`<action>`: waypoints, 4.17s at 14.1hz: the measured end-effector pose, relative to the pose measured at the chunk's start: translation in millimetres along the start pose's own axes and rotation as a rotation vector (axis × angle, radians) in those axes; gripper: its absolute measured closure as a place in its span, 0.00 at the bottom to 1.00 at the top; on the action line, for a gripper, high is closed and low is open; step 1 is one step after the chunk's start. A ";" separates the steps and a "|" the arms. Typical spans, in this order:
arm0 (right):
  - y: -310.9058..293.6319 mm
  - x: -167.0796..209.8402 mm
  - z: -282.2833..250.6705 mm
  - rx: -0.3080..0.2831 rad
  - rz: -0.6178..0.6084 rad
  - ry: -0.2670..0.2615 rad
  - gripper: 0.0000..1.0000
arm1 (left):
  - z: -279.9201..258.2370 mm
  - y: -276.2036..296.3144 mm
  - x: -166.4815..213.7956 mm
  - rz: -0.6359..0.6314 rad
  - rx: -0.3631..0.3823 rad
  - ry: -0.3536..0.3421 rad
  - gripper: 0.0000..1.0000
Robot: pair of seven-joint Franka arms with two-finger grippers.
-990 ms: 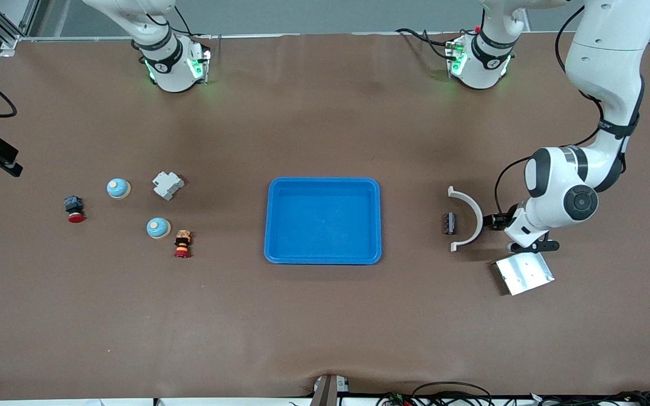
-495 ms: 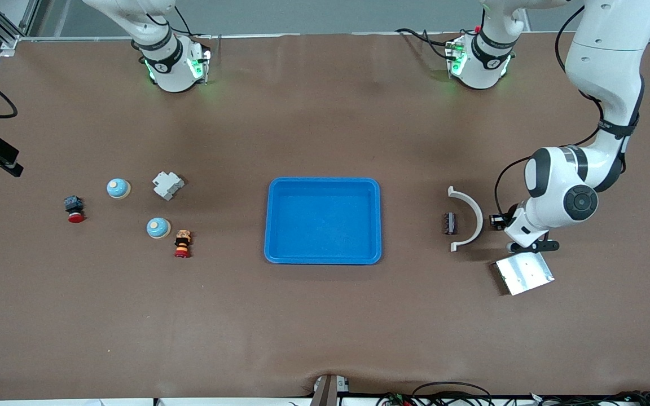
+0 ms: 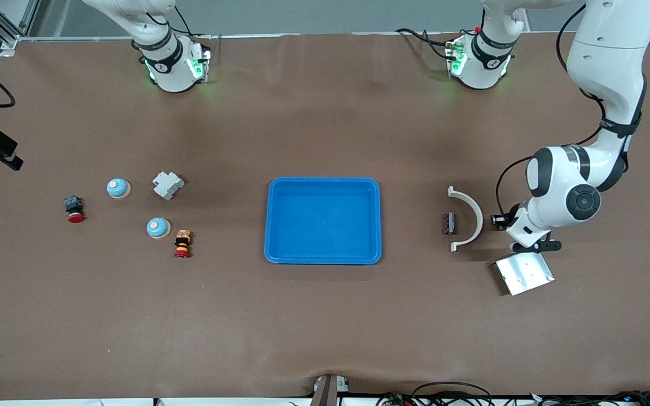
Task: Place electrolytic capacitor and blue bell in tray
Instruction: 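Close the left gripper around the black capacitor, then lift the capacitor and carry it toward the blue tray with the left gripper, then lower the capacitor into the tray while the right gripper grasps a blue bell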
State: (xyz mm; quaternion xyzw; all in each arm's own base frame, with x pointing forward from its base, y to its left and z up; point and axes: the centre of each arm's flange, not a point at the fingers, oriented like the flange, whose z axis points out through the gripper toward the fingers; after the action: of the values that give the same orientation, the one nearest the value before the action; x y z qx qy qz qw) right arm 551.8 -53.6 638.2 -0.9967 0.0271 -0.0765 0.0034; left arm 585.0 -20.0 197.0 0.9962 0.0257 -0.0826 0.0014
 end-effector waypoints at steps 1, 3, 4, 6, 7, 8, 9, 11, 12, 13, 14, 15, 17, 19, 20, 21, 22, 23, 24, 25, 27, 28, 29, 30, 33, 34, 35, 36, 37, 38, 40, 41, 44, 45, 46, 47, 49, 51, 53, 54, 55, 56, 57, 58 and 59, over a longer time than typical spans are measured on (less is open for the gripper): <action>-0.5 -0.2 0.5 0.001 0.002 -0.002 0.00 | -10.5 0.1 -1.3 0.000 0.000 -0.005 0.66; -0.6 -2.0 2.3 0.002 0.007 -0.019 0.00 | -42.4 0.1 -4.1 -0.001 -0.001 -0.010 0.66; -0.8 -3.8 3.7 0.003 0.024 -0.036 0.00 | -62.0 0.7 -5.7 -0.009 -0.001 -0.013 0.66; -1.2 -7.4 6.3 0.003 0.060 -0.068 0.00 | -102.3 6.9 -8.5 -0.052 -0.002 -0.028 0.66; -1.4 -7.9 6.7 0.003 0.065 -0.073 0.00 | -120.7 17.2 -11.2 -0.077 -0.001 -0.047 0.66; -1.6 -8.0 6.8 0.003 0.066 -0.074 0.00 | -136.0 31.9 -14.8 -0.100 0.002 -0.071 0.66; -2.0 -8.0 6.8 0.003 0.066 -0.074 0.00 | -149.4 49.6 -18.5 -0.118 0.006 -0.091 0.66; -4.4 -8.0 6.8 0.004 0.062 -0.074 0.00 | -167.9 86.8 -25.2 -0.148 0.011 -0.109 0.66; -7.4 -7.9 6.8 0.004 0.056 -0.074 0.00 | -175.5 106.9 -28.8 -0.170 0.005 -0.107 0.66; -12.8 -7.6 6.5 0.005 0.046 -0.072 0.00 | -183.4 128.0 -32.7 -0.198 -0.007 -0.100 0.66; -20.3 -7.4 5.8 0.007 0.033 -0.069 0.00 | -191.1 148.9 -37.2 -0.228 -0.022 -0.092 0.66; -27.6 -7.3 4.8 0.008 0.020 -0.066 0.00 | -199.0 169.5 -42.3 -0.255 -0.034 -0.083 0.66; -36.4 -7.4 2.9 0.010 -0.001 -0.061 0.00 | -214.1 209.7 -54.2 -0.301 -0.056 -0.067 0.66; -39.2 -7.5 2.4 0.011 -0.014 -0.060 0.00 | -224.3 247.9 -65.5 -0.338 -0.074 -0.058 0.66; -39.2 -7.5 2.4 0.011 -0.016 -0.060 0.00 | -225.5 265.0 -70.0 -0.351 -0.077 -0.058 0.66; -39.1 -7.5 2.4 0.011 -0.017 -0.060 0.00 | -223.6 281.2 -74.3 -0.360 -0.078 -0.061 0.66; -38.6 -7.5 2.4 0.011 -0.016 -0.060 0.00 | -218.8 296.7 -78.4 -0.366 -0.076 -0.068 0.66; -37.5 -7.5 2.5 0.011 -0.014 -0.060 0.00 | -212.9 310.1 -81.5 -0.370 -0.074 -0.074 0.66; -36.1 -7.5 2.5 0.010 -0.012 -0.061 0.00 | -206.9 322.0 -83.3 -0.372 -0.077 -0.077 0.66; -34.2 -7.6 2.6 0.010 -0.008 -0.061 0.00 | -200.5 333.7 -84.0 -0.373 -0.086 -0.075 0.66; -30.9 -8.0 4.0 0.010 -0.004 -0.066 0.00 | -189.6 355.0 -85.7 -0.379 -0.107 -0.067 0.66; -30.0 -8.4 5.9 0.010 -0.003 -0.070 0.00 | -184.9 365.0 -86.3 -0.379 -0.117 -0.064 0.66; -29.2 -8.9 8.9 0.010 -0.001 -0.076 0.00 | -180.9 374.6 -87.2 -0.381 -0.126 -0.062 0.66; -27.0 -9.4 13.0 0.009 0.003 -0.082 0.00 | -177.2 383.9 -87.5 -0.382 -0.138 -0.059 0.66; -10.9 -9.4 43.3 0.006 0.032 -0.080 0.00 | -160.2 400.9 -84.8 -0.389 -0.160 -0.060 0.66; -5.8 -10.4 59.6 0.005 0.041 -0.080 0.00 | -154.7 402.0 -82.7 -0.391 -0.160 -0.064 0.66; -1.8 -13.1 79.1 0.004 0.048 -0.085 0.00 | -149.5 401.8 -80.3 -0.394 -0.160 -0.068 0.66; 0.6 -16.8 100.0 0.004 0.052 -0.088 0.00 | -145.6 401.6 -77.9 -0.397 -0.161 -0.070 0.66; 1.7 -21.6 121.6 0.003 0.051 -0.080 0.00 | -142.0 401.9 -75.8 -0.399 -0.165 -0.070 0.66; 2.2 -29.2 145.2 0.001 0.046 -0.067 0.00 | -138.3 402.8 -74.2 -0.401 -0.169 -0.069 0.66; 4.0 -54.0 191.8 -0.003 0.029 -0.044 0.00 | -128.2 407.5 -72.9 -0.407 -0.175 -0.069 0.66; 9.8 -69.3 213.0 -0.006 0.024 -0.037 0.00 | -120.5 410.2 -72.4 -0.416 -0.169 -0.063 0.66; 41.4 -114.4 264.5 -0.019 0.021 -0.021 0.00 | -90.6 417.7 -73.7 -0.434 -0.120 -0.057 0.66; 50.2 -127.2 276.8 -0.022 0.026 -0.024 0.00 | -82.0 420.8 -75.5 -0.432 -0.111 -0.064 0.66; 56.0 -138.6 287.3 -0.024 0.032 -0.027 0.00 | -75.1 422.7 -77.2 -0.430 -0.103 -0.070 0.66; 59.4 -150.2 297.7 -0.027 0.040 -0.025 0.00 | -67.9 423.0 -78.8 -0.426 -0.092 -0.076 0.66; 60.0 -173.9 318.0 -0.033 0.047 -0.003 0.00 | -52.2 421.4 -83.1 -0.416 -0.061 -0.082 0.66; 58.1 -190.9 332.3 -0.036 0.046 0.004 0.00 | -37.1 420.3 -87.8 -0.406 -0.033 -0.091 0.66; 62.4 -198.0 343.5 -0.039 0.039 0.010 0.00 | -26.2 420.6 -90.7 -0.399 -0.016 -0.098 0.66; 66.9 -199.4 349.4 -0.041 0.035 0.012 0.00 | -22.7 421.3 -91.6 -0.400 -0.012 -0.101 0.66; 72.0 -201.0 355.9 -0.042 0.034 0.014 0.00 | -20.1 421.7 -92.0 -0.408 -0.009 -0.104 0.66; 76.3 -202.5 361.8 -0.044 0.030 0.015 0.00 | -18.0 421.7 -92.3 -0.413 -0.006 -0.106 0.66; 80.3 -203.8 367.2 -0.046 0.023 0.019 0.00 | -15.8 421.5 -92.5 -0.414 -0.003 -0.108 0.66; 85.9 -205.5 372.4 -0.049 0.021 0.025 0.00 | -13.3 420.9 -92.2 -0.415 0.000 -0.109 0.66; 92.1 -208.4 378.7 -0.052 0.024 0.024 0.00 | -10.9 420.3 -91.4 -0.415 0.003 -0.106 0.66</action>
State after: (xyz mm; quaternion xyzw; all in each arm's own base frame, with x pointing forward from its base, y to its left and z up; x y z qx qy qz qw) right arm 399.0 -133.3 231.2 -0.9951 0.0409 -0.0876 -0.0217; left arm 518.4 -444.3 222.2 0.9638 0.2303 -0.1333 -0.0158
